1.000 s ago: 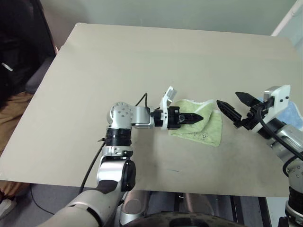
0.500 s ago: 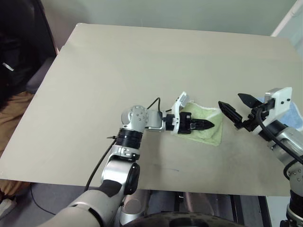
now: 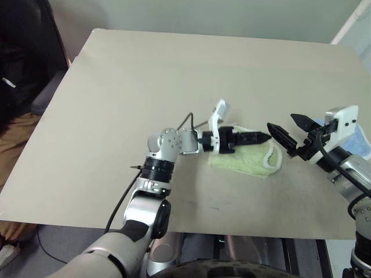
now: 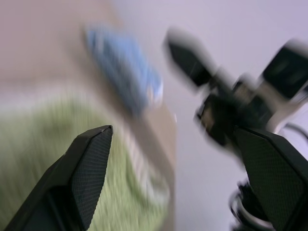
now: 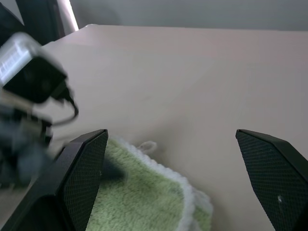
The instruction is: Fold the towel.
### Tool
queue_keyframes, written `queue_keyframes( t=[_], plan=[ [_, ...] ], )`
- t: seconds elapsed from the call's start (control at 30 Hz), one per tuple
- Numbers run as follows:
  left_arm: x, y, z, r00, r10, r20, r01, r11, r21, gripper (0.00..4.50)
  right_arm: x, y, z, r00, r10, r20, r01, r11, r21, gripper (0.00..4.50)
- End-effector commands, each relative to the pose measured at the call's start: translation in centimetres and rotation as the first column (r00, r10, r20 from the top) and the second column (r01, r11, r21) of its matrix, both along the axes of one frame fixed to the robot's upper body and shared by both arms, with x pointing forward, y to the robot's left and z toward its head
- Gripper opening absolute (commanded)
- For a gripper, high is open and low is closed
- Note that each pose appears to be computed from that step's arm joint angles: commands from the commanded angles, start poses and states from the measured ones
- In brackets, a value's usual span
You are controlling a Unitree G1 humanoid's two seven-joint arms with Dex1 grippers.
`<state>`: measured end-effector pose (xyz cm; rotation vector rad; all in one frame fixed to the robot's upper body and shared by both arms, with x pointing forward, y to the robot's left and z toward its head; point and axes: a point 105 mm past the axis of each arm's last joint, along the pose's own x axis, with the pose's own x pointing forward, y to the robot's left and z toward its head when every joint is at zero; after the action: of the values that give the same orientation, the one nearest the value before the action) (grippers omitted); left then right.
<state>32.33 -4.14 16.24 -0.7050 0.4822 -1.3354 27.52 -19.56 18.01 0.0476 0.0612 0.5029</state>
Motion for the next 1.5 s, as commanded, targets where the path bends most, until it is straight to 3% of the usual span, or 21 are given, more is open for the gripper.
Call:
queue_keyframes(
  t=[0.03,0.1,0.2,0.43,0.57,0.7,0.9,1.0,1.13,1.37,1.5],
  plan=[
    [1.0,2.3,3.1,0.948,0.103,0.302,-0.082,0.993,-0.081,4.50,-0.8,1.3,1.9,0.996,0.059,0.069,-0.060,0.998,0.023,4.12],
    [1.5,3.6,3.6,0.893,0.158,0.421,-0.133,0.987,-0.087,4.50,-1.1,2.1,2.0,0.992,0.100,0.073,-0.102,0.994,0.027,3.57],
    [1.6,5.0,3.2,0.833,0.142,0.535,-0.136,0.989,-0.051,3.89,-1.0,3.0,1.6,0.991,0.118,0.066,-0.121,0.992,0.041,2.52],
    [1.0,6.0,1.0,0.761,0.070,0.645,-0.104,0.994,0.015,1.44,0.0,5.0,-0.8,0.992,0.123,0.014,-0.124,0.992,0.034,0.03],
    [0.9,5.1,0.2,0.718,0.086,0.690,-0.108,0.994,-0.011,0.03,0.5,5.2,-1.9,0.994,0.112,-0.006,-0.112,0.994,0.018,0.00],
    [-0.1,3.2,-1.5,0.621,-0.040,0.783,-0.041,0.996,0.084,0.03,0.6,4.1,-4.0,0.996,0.069,-0.058,-0.071,0.997,-0.026,0.00],
    [-1.3,1.8,-3.4,0.632,-0.136,0.763,0.057,0.990,0.129,0.03,0.0,3.2,-5.9,0.994,0.045,-0.099,-0.052,0.996,-0.075,0.00],
    [-1.1,1.9,-6.4,0.656,-0.195,0.729,0.049,0.975,0.217,0.03,0.3,1.8,-7.4,0.991,-0.030,-0.128,0.019,0.996,-0.086,0.00],
    [-0.8,2.3,-8.6,0.673,-0.226,0.705,0.033,0.961,0.276,0.03,0.9,1.0,-8.6,0.986,-0.095,-0.136,0.084,0.993,-0.085,0.00],
    [-0.2,2.3,-9.3,0.688,-0.200,0.697,0.008,0.963,0.268,0.03,1.1,-0.8,-10.7,0.973,-0.166,-0.160,0.142,0.978,-0.151,0.00],
    [-0.4,2.2,-8.0,0.748,-0.170,0.641,0.069,0.981,0.179,0.03,1.6,-0.9,-10.4,0.976,-0.166,-0.142,0.144,0.978,-0.154,0.00]
  ],
)
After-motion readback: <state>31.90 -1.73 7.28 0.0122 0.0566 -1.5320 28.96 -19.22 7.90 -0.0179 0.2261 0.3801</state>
